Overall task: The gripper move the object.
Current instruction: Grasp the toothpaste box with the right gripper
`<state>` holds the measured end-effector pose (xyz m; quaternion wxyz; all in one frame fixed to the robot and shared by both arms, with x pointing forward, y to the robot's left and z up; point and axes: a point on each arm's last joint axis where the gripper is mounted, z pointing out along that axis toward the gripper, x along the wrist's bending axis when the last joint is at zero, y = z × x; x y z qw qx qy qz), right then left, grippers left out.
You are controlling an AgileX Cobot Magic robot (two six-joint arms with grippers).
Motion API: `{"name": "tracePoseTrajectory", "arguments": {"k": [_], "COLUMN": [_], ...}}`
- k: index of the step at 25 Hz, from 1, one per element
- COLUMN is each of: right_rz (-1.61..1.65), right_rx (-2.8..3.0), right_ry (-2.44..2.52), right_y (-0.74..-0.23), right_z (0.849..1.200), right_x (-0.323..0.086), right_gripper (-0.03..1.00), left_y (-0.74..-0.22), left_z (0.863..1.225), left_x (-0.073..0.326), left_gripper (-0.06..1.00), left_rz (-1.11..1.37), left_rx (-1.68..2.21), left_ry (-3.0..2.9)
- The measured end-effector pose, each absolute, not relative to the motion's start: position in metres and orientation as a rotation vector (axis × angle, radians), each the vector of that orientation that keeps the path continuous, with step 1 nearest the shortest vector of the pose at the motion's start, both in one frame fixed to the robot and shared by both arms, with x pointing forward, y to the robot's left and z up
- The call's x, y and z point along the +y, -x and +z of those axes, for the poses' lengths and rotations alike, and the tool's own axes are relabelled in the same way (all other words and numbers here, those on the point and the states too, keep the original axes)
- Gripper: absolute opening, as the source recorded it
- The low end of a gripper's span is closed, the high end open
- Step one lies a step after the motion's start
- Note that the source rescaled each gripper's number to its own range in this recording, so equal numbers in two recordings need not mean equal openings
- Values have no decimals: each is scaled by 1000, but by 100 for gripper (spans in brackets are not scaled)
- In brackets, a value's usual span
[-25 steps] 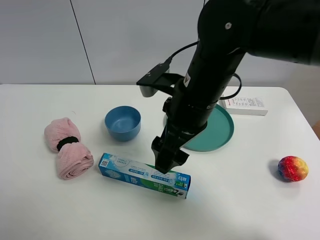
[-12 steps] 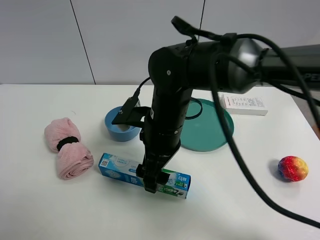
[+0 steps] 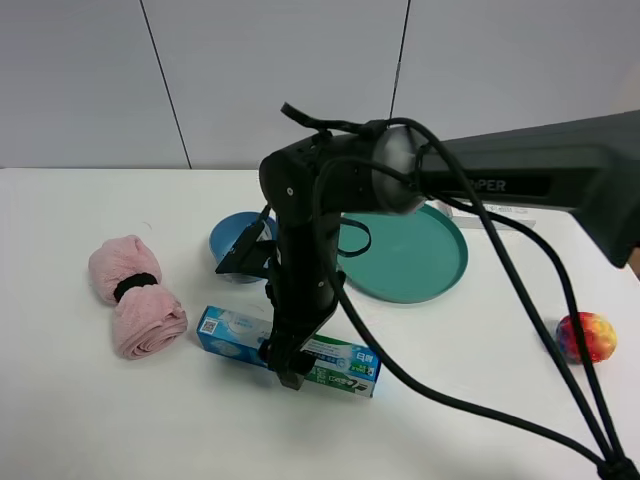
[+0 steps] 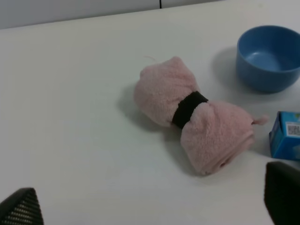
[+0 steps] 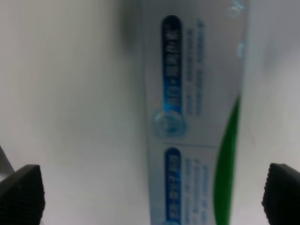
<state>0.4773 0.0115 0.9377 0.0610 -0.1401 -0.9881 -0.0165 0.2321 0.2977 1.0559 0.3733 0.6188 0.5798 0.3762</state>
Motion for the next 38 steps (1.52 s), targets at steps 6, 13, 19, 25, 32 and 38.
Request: {"name": "tracePoseTrajectory", "arguments": {"k": [6, 13, 19, 25, 32, 38], "right_rz": [32, 108, 147, 155, 188, 191], "right_rx": [-2977, -3038, -3039, -3037, -3018, -3021], "right_ry": [386, 444, 494, 549, 588, 598], "right_y": [-470, -479, -481, -482, -482, -483], "right_z": [915, 903, 892, 886, 876, 876], "right_x": [19, 19, 20, 20, 20, 19], "right_gripper": [87, 87, 79, 58, 40, 9], "left_y": [-232, -232, -232, -232, -232, -232], "left_z": [1056, 1056, 1056, 1056, 1056, 1056], "left_x": [298, 298, 298, 298, 298, 298], "left_gripper": [100, 100, 100, 100, 100, 100], "left_rz": [964, 964, 964, 964, 964, 964], "left_rx": [1484, 1484, 1484, 1484, 1485, 1485], "left_ry": [-1584, -1584, -1584, -1584, -1583, -1583]}}
